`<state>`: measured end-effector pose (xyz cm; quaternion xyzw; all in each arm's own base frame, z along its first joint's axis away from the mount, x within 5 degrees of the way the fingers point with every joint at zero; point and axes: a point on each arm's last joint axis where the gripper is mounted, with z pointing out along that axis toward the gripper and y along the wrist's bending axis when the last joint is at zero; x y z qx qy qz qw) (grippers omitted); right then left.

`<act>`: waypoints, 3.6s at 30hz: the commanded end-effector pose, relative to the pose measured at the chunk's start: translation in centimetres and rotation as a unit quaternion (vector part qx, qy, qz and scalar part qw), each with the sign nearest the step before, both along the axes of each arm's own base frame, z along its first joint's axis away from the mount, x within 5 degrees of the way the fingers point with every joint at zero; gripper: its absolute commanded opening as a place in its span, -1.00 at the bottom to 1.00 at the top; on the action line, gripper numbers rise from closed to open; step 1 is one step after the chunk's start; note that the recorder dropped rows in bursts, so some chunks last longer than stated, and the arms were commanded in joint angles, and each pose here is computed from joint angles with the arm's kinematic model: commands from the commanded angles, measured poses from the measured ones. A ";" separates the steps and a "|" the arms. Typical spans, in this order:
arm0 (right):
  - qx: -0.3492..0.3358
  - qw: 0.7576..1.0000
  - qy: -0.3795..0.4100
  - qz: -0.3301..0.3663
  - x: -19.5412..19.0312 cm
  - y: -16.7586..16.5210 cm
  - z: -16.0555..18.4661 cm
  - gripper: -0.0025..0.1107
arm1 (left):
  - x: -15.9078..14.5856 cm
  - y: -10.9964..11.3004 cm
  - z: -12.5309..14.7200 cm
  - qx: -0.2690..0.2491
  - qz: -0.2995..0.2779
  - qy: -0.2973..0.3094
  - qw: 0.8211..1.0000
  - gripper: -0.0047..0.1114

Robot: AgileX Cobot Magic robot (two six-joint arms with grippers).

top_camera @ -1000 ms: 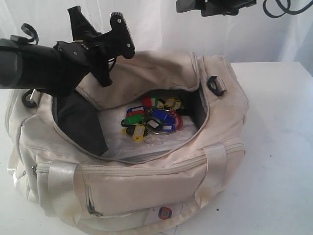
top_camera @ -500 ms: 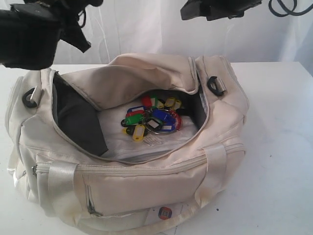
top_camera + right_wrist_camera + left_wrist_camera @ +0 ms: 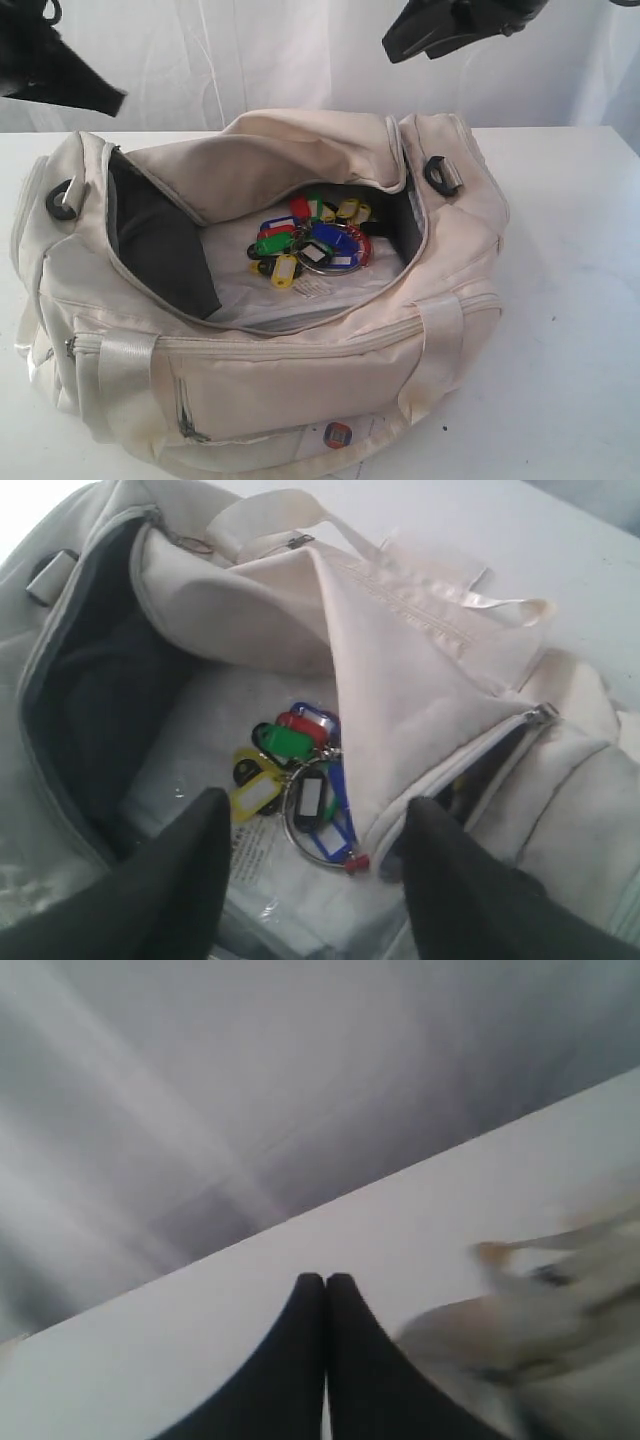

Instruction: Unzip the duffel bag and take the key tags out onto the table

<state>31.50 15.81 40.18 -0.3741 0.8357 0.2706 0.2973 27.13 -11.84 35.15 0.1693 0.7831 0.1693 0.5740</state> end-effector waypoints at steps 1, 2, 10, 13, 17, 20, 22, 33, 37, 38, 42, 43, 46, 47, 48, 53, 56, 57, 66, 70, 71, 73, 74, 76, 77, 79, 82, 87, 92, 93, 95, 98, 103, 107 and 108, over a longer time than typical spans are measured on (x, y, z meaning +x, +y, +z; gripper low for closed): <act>0.021 1.000 0.008 0.019 -0.9 0.0 0.9 -0.20 | -2.2 -2.1 1.9 -0.012 -0.220 -0.046 0.974 -0.92; 0.023 1.000 0.008 0.019 -0.9 0.0 0.9 -0.22 | -2.2 -1.9 2.0 -0.014 -0.222 -0.049 0.974 -0.92; 0.025 0.999 0.012 0.017 -0.9 0.0 0.9 -0.29 | -1.5 -0.4 2.4 -0.092 -0.287 -0.066 0.951 -0.92; 0.027 0.999 0.022 0.005 -0.9 0.0 0.9 -0.29 | -0.2 1.5 2.8 -0.219 -0.303 -0.054 0.926 -0.92; 0.025 0.999 0.027 -0.004 -1.0 -0.1 0.9 -0.29 | 1.2 4.5 0.9 -0.289 -0.401 0.113 0.862 -0.92; 0.028 0.999 0.030 -0.004 -0.9 -0.1 0.8 -0.29 | 2.0 7.3 -1.0 -0.248 -0.366 0.290 0.849 -0.92; 0.028 0.999 0.036 -0.001 -0.9 0.3 0.6 -0.29 | 1.9 8.5 -1.2 -0.218 -0.319 0.357 0.850 -0.92; -0.135 0.984 0.038 0.112 -2.1 8.3 -5.8 -0.58 | -1.5 8.8 -0.4 -0.208 -0.274 0.453 0.823 -0.92; -0.187 0.971 0.042 0.143 -2.1 10.8 -9.1 -0.57 | -2.0 8.9 -2.0 -0.217 -0.254 0.455 0.825 -0.92; -0.194 0.969 0.043 0.148 -2.0 11.4 -9.8 -0.54 | -2.1 8.9 -2.2 -0.219 -0.253 0.457 0.824 -0.92; -0.230 0.961 0.013 0.154 -1.1 12.8 -12.4 -0.17 | -2.4 8.8 -2.3 -0.220 -0.252 0.458 0.823 -0.92; -0.237 0.959 0.004 0.158 -0.8 13.1 -13.0 -0.05 | -2.3 8.8 -2.3 -0.222 -0.253 0.457 0.823 -0.92; -0.243 0.953 -0.020 0.179 -0.1 13.8 -14.5 0.14 | -2.3 8.7 -2.2 -0.229 -0.256 0.454 0.822 -0.92; -0.250 0.951 -0.027 0.182 0.2 13.9 -15.1 0.13 | -2.3 8.7 -2.2 -0.231 -0.257 0.453 0.822 -0.92; -0.255 0.949 -0.032 0.181 0.5 14.0 -15.6 0.13 | -2.3 8.6 -2.2 -0.233 -0.258 0.452 0.822 -0.92; -0.298 0.936 -0.031 0.186 1.2 13.9 -17.8 0.12 | -2.2 8.6 -2.1 -0.238 -0.260 0.445 0.823 -0.92; -0.306 0.932 -0.013 0.192 1.3 14.0 -18.8 0.12 | -2.1 8.5 -2.0 -0.242 -0.260 0.440 0.825 -0.92; -0.307 0.932 -0.008 0.193 1.3 14.0 -19.1 0.12 | -2.1 8.5 -2.0 -0.243 -0.260 0.440 0.824 -0.92; -0.299 0.934 0.023 0.196 1.0 14.2 -19.8 -0.42 | -2.1 8.4 -2.0 -0.246 -0.262 0.438 0.824 -0.92; -0.292 0.934 0.047 0.203 0.4 14.2 -19.5 -0.75 | -2.1 8.4 -2.0 -0.246 -0.262 0.438 0.824 -0.92; -0.291 0.933 0.049 0.204 0.3 14.2 -19.3 -0.81 | -2.1 8.4 -2.0 -0.246 -0.262 0.438 0.824 -0.92; -0.286 0.935 0.045 0.204 0.0 14.0 -18.4 -0.95 | -2.1 8.4 -1.9 -0.247 -0.262 0.438 0.824 -0.92; -0.282 0.937 0.041 0.203 -0.1 14.0 -17.9 -0.96 | -2.1 8.4 -1.9 -0.247 -0.262 0.438 0.824 -0.92; -0.271 0.942 0.024 0.198 -0.3 13.8 -16.3 -0.96 | -2.1 8.4 -1.9 -0.247 -0.262 0.438 0.824 -0.92; -0.266 0.944 0.016 0.196 -0.4 13.7 -15.5 -0.96 | -2.1 8.4 -1.9 -0.247 -0.262 0.438 0.824 -0.92; -0.255 0.948 -0.005 0.192 -0.6 13.5 -13.6 -0.96 | -2.1 8.4 -1.9 -0.247 -0.262 0.438 0.824 -0.92; -0.233 0.954 -0.041 0.182 -1.1 13.1 -10.8 -0.96 | -2.1 8.4 -1.9 -0.247 -0.262 0.438 0.824 -0.92; -0.205 0.961 -0.083 0.165 -1.9 12.4 -7.0 -0.96 | -2.1 8.4 -1.9 -0.247 -0.262 0.438 0.824 -0.92; -0.179 0.968 -0.114 0.138 -2.7 11.5 -3.8 -0.96 | -2.1 8.4 -2.0 -0.247 -0.262 0.439 0.823 -0.92; -0.175 0.968 -0.120 0.136 -2.9 11.2 -3.2 -0.96 | -2.1 8.4 -2.0 -0.247 -0.263 0.440 0.823 -0.92; -0.167 0.968 -0.133 0.129 -3.4 10.5 -1.9 -0.96 | -2.1 8.4 -2.0 -0.247 -0.263 0.440 0.822 -0.92; -0.148 0.972 -0.152 0.099 -4.0 8.6 0.6 -0.96 | -2.1 8.4 -1.9 -0.250 -0.265 0.439 0.821 -0.92; -0.129 0.977 -0.167 0.013 -4.9 2.6 4.8 -0.96 | -2.1 8.2 -1.7 -0.259 -0.276 0.430 0.820 -0.92; -0.160 0.967 -0.178 -0.083 -5.9 -3.0 7.3 -0.96 | -2.1 8.1 -1.7 -0.259 -0.278 0.429 0.819 -0.92; -0.171 0.964 -0.174 -0.106 -6.0 -4.2 7.4 -0.96 | -2.1 8.1 -1.6 -0.260 -0.280 0.427 0.819 -0.92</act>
